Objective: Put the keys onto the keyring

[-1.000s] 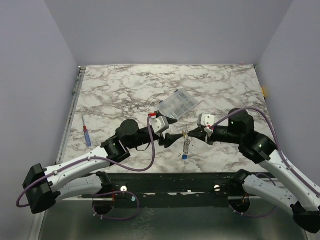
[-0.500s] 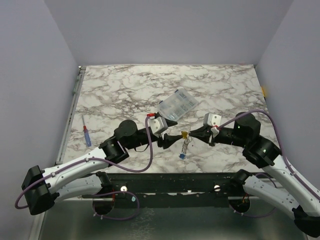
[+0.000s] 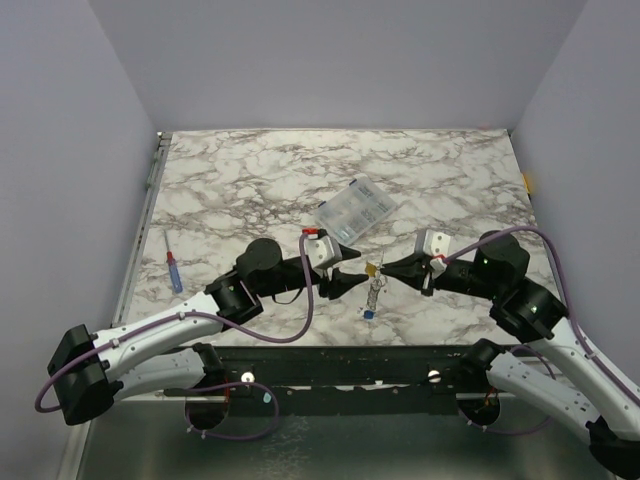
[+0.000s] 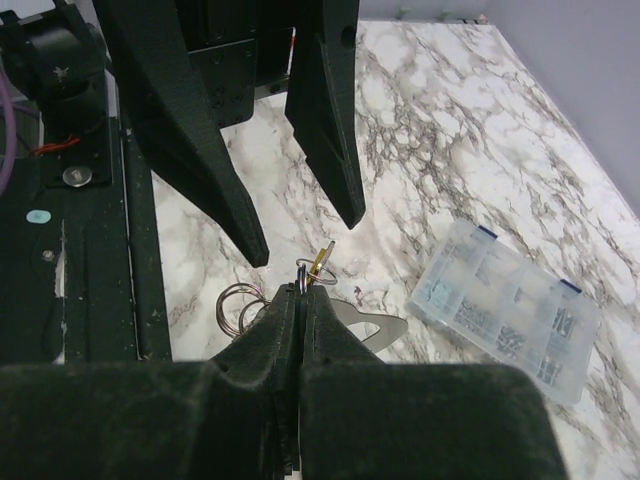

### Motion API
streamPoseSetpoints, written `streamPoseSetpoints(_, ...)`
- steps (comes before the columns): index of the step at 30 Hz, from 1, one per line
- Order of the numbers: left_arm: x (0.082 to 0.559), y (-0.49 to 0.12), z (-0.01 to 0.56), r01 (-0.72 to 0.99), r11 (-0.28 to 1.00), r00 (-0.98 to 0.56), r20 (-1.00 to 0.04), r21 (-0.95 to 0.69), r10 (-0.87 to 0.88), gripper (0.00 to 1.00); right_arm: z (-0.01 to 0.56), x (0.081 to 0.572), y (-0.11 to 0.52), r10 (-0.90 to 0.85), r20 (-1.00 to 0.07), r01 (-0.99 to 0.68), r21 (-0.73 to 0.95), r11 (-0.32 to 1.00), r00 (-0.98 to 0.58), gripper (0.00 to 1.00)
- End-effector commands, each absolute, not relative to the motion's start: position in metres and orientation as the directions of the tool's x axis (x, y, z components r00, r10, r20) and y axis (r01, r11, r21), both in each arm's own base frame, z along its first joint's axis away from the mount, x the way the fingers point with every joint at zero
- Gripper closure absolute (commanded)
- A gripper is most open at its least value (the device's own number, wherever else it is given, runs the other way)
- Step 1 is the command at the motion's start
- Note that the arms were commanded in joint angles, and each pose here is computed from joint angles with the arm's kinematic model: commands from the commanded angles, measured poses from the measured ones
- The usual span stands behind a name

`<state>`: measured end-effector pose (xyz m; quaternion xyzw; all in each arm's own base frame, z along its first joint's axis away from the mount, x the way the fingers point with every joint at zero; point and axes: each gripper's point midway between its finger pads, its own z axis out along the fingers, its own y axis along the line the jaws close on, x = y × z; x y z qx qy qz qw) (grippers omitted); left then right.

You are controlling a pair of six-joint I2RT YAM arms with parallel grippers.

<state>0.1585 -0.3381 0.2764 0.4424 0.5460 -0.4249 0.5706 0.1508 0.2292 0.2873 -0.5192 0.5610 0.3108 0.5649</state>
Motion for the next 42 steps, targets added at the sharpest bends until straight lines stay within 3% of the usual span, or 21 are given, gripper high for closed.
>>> streamPoseSetpoints(1,0.157,-0.342,0.29,0.971,0.233,0.066,-0.997,0.054,-0.045,0.48,0.304,0.148,0.231,-0.185,-0.959,-0.927,-0.26,0.271,0.215,0.99)
streamPoseSetpoints(8,0.162,-0.339,0.296,0.96,0.262,0.122,-0.991,0.102,-0.062,0.5,0.305,0.141,0.233,-0.18,-0.961,-0.942,-0.25,0.226,0.212,1.0)
streamPoseSetpoints(18,0.145,-0.341,0.295,0.966,0.158,0.217,-0.974,0.206,-0.058,0.52,0.313,0.138,0.235,-0.162,-0.96,-0.943,-0.26,0.208,0.229,0.99)
streamPoseSetpoints(30,0.148,-0.35,0.284,0.965,0.131,0.232,-0.972,0.227,-0.025,0.68,0.315,0.134,0.236,-0.154,-0.96,-0.946,-0.261,0.191,0.233,0.99)
streamPoseSetpoints(38,0.157,-0.354,0.282,0.958,0.162,0.24,-0.971,0.235,-0.013,0.63,0.314,0.133,0.236,-0.155,-0.961,-0.949,-0.256,0.186,0.229,0.99)
streamPoseSetpoints(42,0.158,-0.353,0.283,0.954,0.172,0.252,-0.968,0.245,-0.017,0.67,0.313,0.133,0.237,-0.156,-0.961,-0.95,-0.254,0.182,0.227,0.99)
